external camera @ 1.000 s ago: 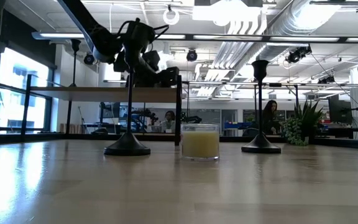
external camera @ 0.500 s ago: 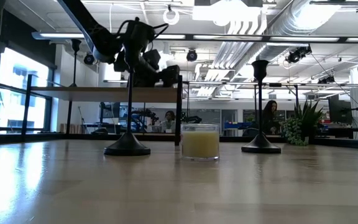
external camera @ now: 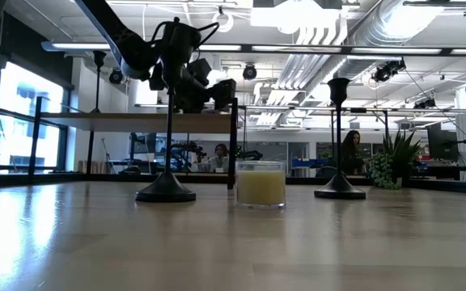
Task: Pick & Place candle stick holders
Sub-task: Put the purple candle on the shelf, then put the left black candle holder on the shelf
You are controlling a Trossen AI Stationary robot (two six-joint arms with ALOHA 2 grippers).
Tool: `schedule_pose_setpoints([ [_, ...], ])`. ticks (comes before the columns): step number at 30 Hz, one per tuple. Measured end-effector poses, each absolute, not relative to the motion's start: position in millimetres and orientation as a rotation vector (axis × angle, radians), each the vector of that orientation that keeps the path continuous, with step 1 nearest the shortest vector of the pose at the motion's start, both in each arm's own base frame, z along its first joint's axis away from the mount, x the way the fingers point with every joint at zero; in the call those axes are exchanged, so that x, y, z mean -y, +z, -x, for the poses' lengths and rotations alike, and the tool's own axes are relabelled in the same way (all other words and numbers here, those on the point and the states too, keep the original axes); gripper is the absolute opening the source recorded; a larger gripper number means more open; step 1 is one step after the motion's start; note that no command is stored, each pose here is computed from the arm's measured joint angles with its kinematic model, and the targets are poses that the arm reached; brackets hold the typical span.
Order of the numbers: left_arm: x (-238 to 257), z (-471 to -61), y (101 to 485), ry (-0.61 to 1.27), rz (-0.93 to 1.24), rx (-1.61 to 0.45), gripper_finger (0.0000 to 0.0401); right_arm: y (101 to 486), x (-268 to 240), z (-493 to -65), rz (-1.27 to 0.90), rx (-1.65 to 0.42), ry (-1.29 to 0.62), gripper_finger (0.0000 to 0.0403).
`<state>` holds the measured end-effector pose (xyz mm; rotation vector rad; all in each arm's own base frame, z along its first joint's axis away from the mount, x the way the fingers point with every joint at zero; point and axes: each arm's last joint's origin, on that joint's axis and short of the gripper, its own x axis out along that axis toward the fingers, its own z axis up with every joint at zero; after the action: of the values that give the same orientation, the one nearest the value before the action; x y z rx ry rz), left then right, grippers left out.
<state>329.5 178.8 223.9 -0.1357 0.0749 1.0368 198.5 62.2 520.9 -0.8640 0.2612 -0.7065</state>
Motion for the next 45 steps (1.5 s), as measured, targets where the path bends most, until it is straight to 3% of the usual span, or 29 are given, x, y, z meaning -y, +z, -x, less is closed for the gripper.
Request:
schedule_pose_setpoints([
  [9,-175,-331,230,1.065,0.074,-0.05,0.0262,520,-62,-199,0.857,-0.263,-0.704,0.0252],
  [23,-142,-314,291,1.02,-0.054,0.034,0.0262,519,-62,-198,0.862,-0.277,-0.713,0.0252],
  [34,-58,-266,372,0.764,-0.191,0.146,0.0262,519,-61,-197,0.85,-0.304,-0.759,0.0252],
  [45,13,-187,409,0.239,0.216,0.217,0.0262,513,-66,-195,0.825,-0.337,-0.768,0.0252],
])
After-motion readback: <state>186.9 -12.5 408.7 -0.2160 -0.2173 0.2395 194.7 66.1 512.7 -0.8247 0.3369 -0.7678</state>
